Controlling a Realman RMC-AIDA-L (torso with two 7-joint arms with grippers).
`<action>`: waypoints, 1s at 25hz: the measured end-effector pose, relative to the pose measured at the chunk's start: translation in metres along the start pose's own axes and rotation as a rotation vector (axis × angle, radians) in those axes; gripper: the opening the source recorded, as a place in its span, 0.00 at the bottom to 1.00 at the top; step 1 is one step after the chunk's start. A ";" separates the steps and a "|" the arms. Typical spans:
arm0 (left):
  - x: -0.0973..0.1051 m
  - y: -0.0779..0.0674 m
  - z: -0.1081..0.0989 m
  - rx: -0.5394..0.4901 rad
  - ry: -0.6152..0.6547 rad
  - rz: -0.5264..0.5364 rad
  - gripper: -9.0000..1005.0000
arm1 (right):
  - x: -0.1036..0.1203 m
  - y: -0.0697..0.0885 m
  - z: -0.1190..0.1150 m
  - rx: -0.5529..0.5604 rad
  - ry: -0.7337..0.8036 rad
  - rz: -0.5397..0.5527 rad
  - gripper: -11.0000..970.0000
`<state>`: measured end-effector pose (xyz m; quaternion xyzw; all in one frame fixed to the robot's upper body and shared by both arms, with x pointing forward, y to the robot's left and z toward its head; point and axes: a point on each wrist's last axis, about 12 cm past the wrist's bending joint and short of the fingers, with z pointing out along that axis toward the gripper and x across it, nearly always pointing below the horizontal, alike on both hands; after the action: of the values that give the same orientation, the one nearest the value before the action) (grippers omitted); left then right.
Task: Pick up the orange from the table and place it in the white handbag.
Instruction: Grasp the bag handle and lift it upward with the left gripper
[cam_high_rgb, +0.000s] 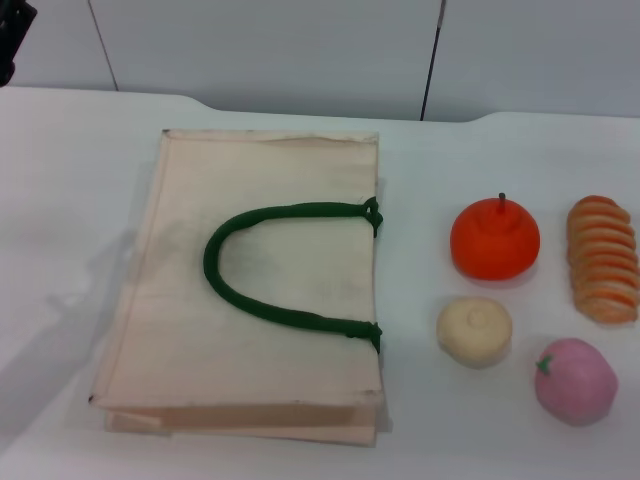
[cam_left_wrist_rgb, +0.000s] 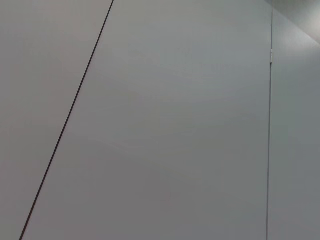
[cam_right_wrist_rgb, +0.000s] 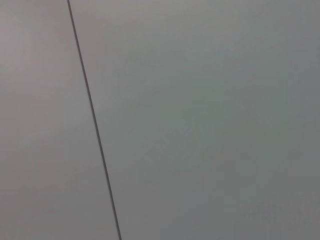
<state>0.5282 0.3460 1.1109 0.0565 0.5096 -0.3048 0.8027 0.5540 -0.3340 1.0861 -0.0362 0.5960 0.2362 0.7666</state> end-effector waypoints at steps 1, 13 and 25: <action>0.000 0.000 0.000 -0.001 0.000 0.000 0.58 | 0.000 0.000 0.000 0.000 0.000 0.000 0.79; 0.000 0.000 -0.002 -0.005 0.000 0.000 0.58 | 0.000 0.000 -0.001 0.001 0.001 0.000 0.79; 0.008 0.008 0.010 -0.019 0.118 -0.141 0.58 | 0.001 -0.004 -0.002 0.022 0.019 -0.005 0.79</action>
<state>0.5431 0.3451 1.1075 0.0308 0.5617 -0.3518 0.7482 0.5537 -0.3379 1.0834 -0.0317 0.6057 0.2273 0.7619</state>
